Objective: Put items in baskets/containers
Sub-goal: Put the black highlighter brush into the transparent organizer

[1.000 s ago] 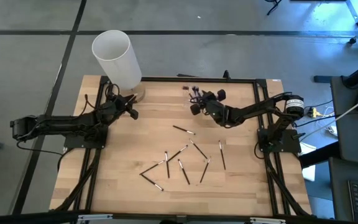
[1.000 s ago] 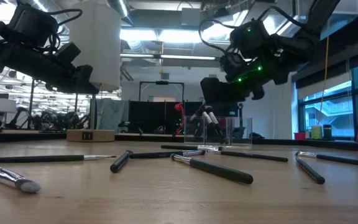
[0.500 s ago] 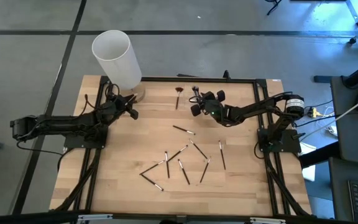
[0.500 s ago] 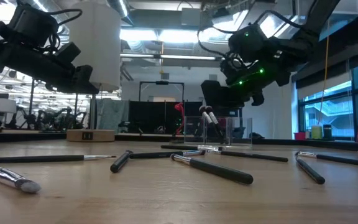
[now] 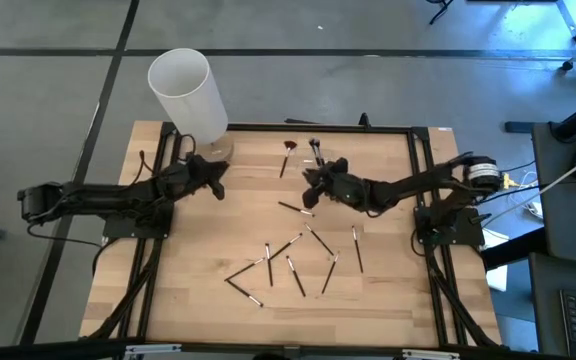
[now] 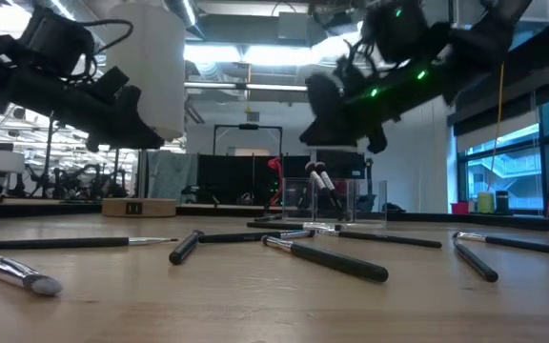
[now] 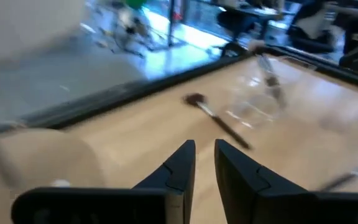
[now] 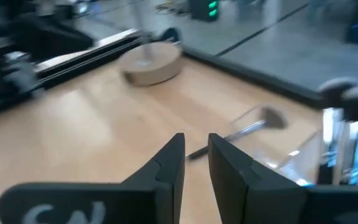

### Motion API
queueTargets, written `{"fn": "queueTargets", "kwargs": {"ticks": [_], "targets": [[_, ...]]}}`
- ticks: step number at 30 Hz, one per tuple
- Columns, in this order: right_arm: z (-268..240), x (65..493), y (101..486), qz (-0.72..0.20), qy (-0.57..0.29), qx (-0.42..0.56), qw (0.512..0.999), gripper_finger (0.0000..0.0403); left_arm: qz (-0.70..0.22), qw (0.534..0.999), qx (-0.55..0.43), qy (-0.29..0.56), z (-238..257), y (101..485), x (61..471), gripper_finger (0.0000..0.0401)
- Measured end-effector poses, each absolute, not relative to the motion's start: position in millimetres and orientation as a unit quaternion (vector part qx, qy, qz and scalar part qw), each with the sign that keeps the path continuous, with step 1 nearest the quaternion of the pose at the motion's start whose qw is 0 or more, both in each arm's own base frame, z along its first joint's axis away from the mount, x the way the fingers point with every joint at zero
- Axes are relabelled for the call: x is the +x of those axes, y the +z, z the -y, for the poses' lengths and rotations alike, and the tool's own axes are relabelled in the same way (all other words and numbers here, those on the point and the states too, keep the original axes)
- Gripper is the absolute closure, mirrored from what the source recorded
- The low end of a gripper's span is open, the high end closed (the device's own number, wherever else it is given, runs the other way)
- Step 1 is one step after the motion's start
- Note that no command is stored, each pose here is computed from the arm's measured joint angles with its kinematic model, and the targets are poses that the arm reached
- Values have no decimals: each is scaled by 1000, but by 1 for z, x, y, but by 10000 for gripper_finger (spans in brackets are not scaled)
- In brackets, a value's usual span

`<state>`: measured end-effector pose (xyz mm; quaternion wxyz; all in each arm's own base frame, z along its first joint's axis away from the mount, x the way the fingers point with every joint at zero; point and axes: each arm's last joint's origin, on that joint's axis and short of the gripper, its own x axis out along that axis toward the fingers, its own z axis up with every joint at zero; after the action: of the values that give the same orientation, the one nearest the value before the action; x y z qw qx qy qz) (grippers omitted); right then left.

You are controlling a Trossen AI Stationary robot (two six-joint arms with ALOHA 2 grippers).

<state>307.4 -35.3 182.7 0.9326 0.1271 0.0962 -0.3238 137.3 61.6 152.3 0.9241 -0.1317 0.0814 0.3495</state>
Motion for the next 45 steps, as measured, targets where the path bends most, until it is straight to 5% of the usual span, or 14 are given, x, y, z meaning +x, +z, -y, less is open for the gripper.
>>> {"fn": "queueTargets", "kwargs": {"ticks": [4, 17, 27, 34, 45], "targets": [[18, 292, 204, -126, -274, 145, 942, 333, -105, 934, -155, 305, -58, 157, 155, 345], [2, 214, 264, -163, -238, 169, 942, 333, -187, 910, -91, 359, -48, 158, 254, 345], [1, 184, 268, -199, -249, 172, 932, 333, -279, 874, -105, 383, -103, 172, 324, 343], [-3, 173, 264, -226, -276, 158, 921, 333, -364, 861, -178, 307, -149, 171, 337, 313], [-8, 172, 263, -230, -270, 149, 923, 333, -398, 857, -158, 287, -174, 135, 339, 267]]}}
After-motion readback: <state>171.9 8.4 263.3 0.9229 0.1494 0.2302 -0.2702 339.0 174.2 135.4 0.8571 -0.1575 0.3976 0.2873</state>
